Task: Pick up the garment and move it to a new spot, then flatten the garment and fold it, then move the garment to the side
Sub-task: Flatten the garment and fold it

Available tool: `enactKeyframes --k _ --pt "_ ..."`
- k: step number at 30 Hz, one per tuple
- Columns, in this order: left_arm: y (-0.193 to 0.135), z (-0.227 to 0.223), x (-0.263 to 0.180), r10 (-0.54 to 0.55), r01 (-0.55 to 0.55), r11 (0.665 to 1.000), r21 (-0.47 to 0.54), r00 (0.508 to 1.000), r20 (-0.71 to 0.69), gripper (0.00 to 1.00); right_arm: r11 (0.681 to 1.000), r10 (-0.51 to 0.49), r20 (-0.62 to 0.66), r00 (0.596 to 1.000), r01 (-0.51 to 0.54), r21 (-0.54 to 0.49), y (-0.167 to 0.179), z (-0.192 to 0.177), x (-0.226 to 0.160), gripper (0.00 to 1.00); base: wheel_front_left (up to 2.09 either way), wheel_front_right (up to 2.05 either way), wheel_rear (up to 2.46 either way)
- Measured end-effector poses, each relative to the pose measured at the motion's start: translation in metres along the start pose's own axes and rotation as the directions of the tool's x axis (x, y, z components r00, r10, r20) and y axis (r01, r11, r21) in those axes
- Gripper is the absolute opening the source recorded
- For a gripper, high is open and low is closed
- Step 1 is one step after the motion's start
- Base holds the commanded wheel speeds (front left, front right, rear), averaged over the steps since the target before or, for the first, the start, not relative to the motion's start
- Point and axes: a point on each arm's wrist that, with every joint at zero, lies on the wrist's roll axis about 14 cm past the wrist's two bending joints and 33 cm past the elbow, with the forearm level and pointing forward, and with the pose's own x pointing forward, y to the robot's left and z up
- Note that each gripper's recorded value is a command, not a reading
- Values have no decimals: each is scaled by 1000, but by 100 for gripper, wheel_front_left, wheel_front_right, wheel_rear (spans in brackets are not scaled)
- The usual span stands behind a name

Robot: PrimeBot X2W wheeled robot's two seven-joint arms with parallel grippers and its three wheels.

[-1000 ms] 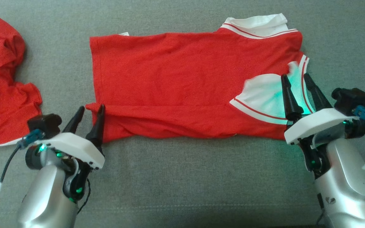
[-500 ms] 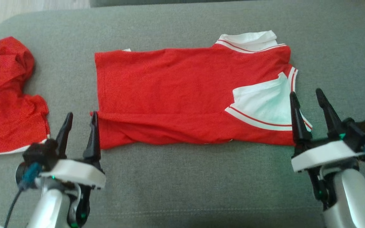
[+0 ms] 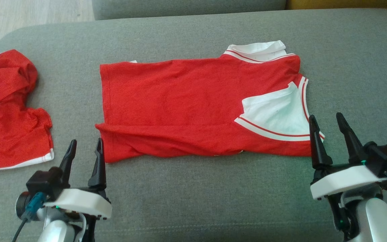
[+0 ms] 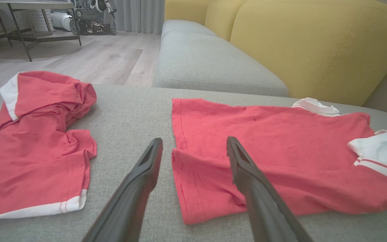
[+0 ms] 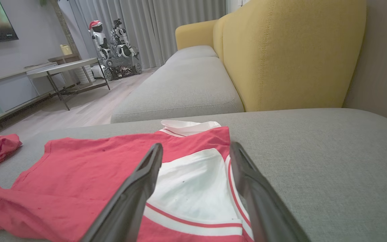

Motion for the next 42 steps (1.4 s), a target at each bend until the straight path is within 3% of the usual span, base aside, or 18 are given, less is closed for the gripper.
enactKeyframes --k 12,20,31,36,37,38,39,40,41,42 --pt "-1 -6 1 -9 9 1000 5 1000 -26 100 1000 1 -23 1000 -1 1 2 -4 3 100 0 0 0" --pt "-8 -8 33 -68 70 997 25 996 -58 100 999 -23 -116 993 20 -27 -14 -24 27 100 0 0 0" --pt "-3 -96 27 -70 30 994 -109 923 -378 100 996 -87 -422 902 86 -21 -38 -106 20 100 0 0 0" --pt "-3 -104 35 -79 18 988 -152 912 -403 100 992 -116 -486 866 123 -19 -48 -120 17 100 0 0 0" --pt "-3 -105 37 -84 21 987 -158 909 -407 47 992 -118 -484 867 126 -15 -49 -119 18 100 0 0 0" --pt "-3 -105 39 -83 19 987 -160 910 -407 0 991 -119 -486 866 130 -10 -49 -119 20 100 0 0 0" --pt "-2 -105 40 -81 16 987 -161 909 -409 0 991 -118 -495 861 133 -6 -49 -120 20 93 0 0 0" --pt "-1 -106 40 -79 11 986 -164 907 -414 0 991 -117 -496 860 134 -2 -49 -120 21 44 0 0 0" --pt "-1 -106 40 -79 11 986 -164 907 -414 0 991 -117 -496 860 134 -2 -49 -120 21 12 0 0 0" --pt "-2 -106 40 -86 17 985 -169 906 -414 0 991 -115 -495 861 135 4 -48 -120 21 0 0 0 0"
